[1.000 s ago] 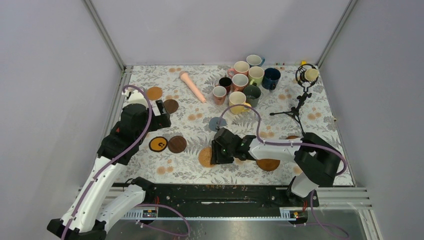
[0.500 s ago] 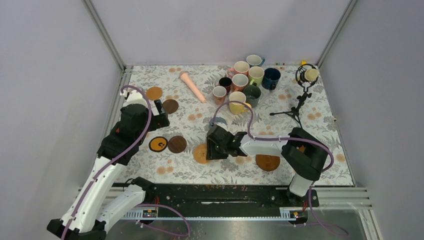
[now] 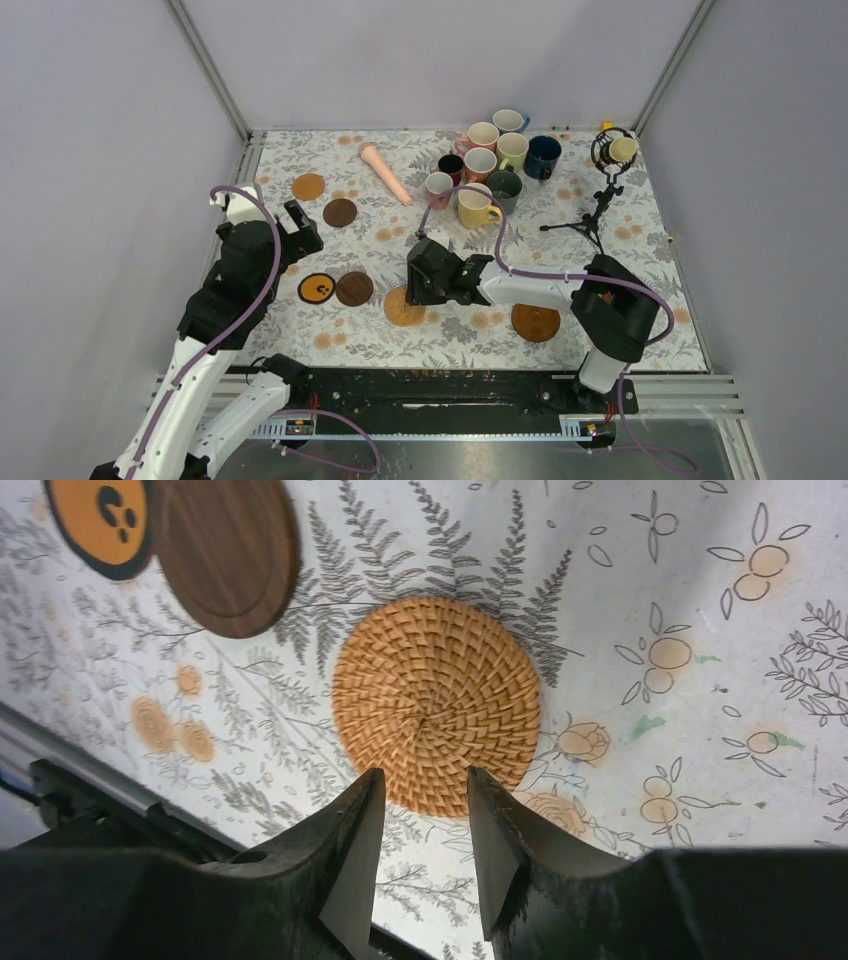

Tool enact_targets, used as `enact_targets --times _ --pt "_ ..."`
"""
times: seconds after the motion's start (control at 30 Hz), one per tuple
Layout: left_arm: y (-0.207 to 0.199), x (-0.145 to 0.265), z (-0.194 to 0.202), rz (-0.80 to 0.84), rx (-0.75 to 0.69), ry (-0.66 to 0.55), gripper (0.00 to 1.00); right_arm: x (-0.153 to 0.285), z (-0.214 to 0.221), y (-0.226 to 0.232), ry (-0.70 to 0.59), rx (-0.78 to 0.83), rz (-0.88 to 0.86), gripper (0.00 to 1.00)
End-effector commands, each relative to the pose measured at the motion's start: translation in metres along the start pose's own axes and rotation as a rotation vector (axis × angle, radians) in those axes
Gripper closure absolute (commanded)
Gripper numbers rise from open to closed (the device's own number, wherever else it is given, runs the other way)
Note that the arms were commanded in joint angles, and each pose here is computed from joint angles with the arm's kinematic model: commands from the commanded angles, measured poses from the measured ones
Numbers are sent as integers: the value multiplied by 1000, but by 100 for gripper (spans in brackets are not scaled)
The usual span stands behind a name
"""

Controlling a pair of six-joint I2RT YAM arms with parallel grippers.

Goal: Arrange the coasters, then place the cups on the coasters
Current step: Move the coaster to the center of the board.

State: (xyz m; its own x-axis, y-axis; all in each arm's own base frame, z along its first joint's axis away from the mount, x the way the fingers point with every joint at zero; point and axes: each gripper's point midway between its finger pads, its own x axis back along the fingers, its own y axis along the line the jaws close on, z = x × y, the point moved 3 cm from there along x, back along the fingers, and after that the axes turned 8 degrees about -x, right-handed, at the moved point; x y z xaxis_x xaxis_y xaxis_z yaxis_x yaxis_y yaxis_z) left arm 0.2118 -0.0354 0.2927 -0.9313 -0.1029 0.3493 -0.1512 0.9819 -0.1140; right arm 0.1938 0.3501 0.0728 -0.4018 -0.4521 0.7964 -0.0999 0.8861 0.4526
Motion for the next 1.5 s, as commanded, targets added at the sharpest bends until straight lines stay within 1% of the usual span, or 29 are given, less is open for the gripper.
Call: enact_targets --times 0.0,0.13,0.3,0.47,0.6,0.77,1.03,1.37,1.47 --pt "6 0 -5 -42 28 -34 1 18 -10 25 -12 -21 -92 57" --pt "9 2 -6 -52 31 -43 1 1 3 28 42 -62 -125 57" --pt "11 3 -7 -62 38 -53 1 -15 11 28 61 -64 -118 58" --pt "11 4 -7 -60 40 -54 1 -28 7 18 23 -65 -54 59" --pt "12 5 -8 -59 45 -60 1 -41 3 8 -10 -36 15 60" --pt "11 4 -7 -58 43 -55 1 -52 -13 9 -55 12 41 60" --pt "12 3 -7 -66 42 -54 1 -58 -29 4 -66 21 46 59" --pt "12 3 -7 -69 40 -54 1 -56 -41 17 -55 42 -25 59" --pt "12 3 -7 -67 42 -54 1 -45 -46 25 -43 72 -71 57"
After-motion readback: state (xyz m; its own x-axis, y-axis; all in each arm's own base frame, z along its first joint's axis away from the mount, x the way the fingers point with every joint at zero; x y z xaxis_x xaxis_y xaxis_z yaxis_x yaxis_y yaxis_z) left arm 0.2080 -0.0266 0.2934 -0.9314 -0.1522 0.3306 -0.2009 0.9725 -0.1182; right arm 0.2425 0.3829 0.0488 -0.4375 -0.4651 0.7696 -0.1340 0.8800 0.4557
